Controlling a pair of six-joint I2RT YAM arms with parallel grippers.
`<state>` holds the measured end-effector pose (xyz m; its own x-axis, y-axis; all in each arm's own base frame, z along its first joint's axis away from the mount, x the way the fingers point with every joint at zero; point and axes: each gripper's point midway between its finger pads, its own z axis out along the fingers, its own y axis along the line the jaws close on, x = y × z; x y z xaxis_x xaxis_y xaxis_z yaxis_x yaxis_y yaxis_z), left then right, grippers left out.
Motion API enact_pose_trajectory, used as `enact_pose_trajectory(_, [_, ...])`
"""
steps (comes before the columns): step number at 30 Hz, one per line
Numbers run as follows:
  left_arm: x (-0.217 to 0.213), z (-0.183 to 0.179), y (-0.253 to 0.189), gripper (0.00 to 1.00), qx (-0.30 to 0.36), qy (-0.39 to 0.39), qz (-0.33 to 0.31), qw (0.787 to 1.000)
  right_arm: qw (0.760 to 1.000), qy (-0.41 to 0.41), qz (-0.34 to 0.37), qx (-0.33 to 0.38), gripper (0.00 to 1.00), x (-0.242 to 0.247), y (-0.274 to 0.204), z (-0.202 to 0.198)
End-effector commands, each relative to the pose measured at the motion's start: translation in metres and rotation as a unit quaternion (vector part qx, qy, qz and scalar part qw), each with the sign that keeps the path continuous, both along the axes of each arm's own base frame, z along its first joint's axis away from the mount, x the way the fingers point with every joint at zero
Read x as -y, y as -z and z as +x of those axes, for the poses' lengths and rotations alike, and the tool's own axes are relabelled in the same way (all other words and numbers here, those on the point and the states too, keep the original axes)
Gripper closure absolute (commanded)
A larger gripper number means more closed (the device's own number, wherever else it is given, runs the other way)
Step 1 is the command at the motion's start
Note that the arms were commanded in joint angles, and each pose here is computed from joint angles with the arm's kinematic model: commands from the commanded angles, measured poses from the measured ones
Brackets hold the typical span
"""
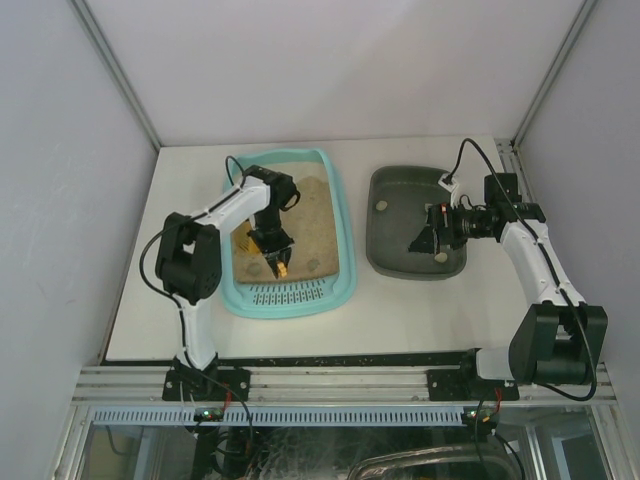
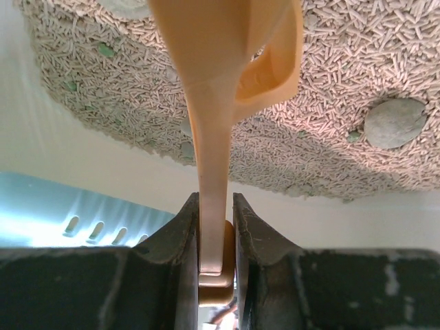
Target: Clean the litter box
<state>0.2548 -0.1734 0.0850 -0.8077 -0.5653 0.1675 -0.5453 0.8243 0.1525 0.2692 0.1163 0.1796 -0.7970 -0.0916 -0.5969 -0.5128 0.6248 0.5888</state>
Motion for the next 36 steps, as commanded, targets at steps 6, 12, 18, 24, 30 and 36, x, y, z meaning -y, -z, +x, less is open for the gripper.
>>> enact_pose_trajectory(6, [0.003, 0.011, -0.024, 1.00, 0.057, 0.169, -0.082, 0.981, 1.000, -0.004, -0.006, 0.024, 0.00, 0.000, -0.003, 0.007])
enact_pose_trajectory(12, [0.004, 0.008, -0.046, 1.00, 0.100, 0.211, -0.114, 0.966, 1.000, -0.003, -0.008, 0.026, 0.00, 0.001, -0.003, 0.007])
enact_pose_trajectory(18, [0.016, 0.003, -0.064, 1.00, 0.143, 0.231, -0.166, 0.948, 1.000, -0.002, -0.009, 0.027, 0.00, 0.001, -0.004, 0.007])
enact_pose_trajectory(24, [0.018, -0.002, -0.056, 1.00, 0.143, 0.256, -0.192, 0.937, 1.000, 0.000, -0.011, 0.028, 0.00, 0.002, -0.004, 0.007])
enact_pose_trajectory(30, [0.008, 0.001, -0.047, 1.00, 0.144, 0.269, -0.174, 0.936, 0.999, 0.001, -0.011, 0.030, 0.00, 0.003, -0.005, 0.007])
enact_pose_trajectory(36, [0.029, 0.019, -0.043, 1.00, 0.165, 0.279, -0.256, 0.911, 0.999, -0.001, -0.010, 0.033, 0.00, 0.002, -0.006, 0.007])
